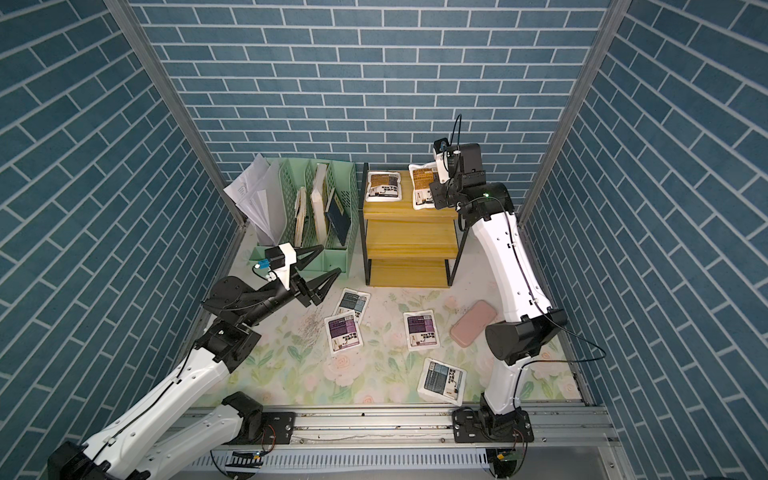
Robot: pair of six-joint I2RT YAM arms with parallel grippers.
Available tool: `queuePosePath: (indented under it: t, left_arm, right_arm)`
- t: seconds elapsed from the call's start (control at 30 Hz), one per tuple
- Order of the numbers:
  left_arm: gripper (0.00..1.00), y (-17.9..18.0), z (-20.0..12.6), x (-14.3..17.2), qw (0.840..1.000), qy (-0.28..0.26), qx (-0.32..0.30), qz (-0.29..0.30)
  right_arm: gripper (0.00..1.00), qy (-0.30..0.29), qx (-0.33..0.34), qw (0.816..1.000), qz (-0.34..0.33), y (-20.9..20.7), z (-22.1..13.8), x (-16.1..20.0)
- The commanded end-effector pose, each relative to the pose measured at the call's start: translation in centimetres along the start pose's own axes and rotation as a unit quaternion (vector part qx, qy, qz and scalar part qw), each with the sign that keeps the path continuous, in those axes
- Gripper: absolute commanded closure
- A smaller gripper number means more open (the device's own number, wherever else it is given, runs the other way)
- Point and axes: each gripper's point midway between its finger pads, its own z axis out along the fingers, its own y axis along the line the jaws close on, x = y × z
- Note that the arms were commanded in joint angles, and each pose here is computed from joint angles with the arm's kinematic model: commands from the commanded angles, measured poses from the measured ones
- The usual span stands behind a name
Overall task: Place the bagged coffee beans on the shelf by color
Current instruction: Place the bagged coffee beans on the shelf.
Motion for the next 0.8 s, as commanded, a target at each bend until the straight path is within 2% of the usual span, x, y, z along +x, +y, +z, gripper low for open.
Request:
queuePosePath:
  t: [0.0, 0.3, 0.4, 0.7, 0.77]
  left_arm:
    - [0.19, -0.1, -0.3, 0.5, 1.000, 0.007, -0.004, 0.016]
    - [0.19, 0.0, -0.6, 1.3, 1.000, 0.020, -0.010, 0.017]
    - [0.19, 0.0, -0.8, 1.5, 0.999, 0.024, -0.013, 0.021]
    - [0.19, 0.1, -1.2, 1.4, 0.999, 0.027, -0.022, 0.026]
    - [0.19, 0.2, -1.3, 1.5, 0.999, 0.028, -0.025, 0.025]
  right_arm:
    - [1.00, -0.027, 0.013, 0.999, -0.015, -0.6, 0.3, -1.7]
    - [1.00, -0.018, 0.058, 0.998, -0.018, -1.9, 2.0, -1.5]
    - [0.91, -0.020, 0.062, 0.998, -0.017, -2.1, 1.8, -1.6]
    - [0.81, -0.036, 0.064, 0.997, -0.007, -2.4, 0.7, -2.7]
    - [0.69, -0.055, 0.048, 0.997, 0.016, -2.1, -0.4, -3.8]
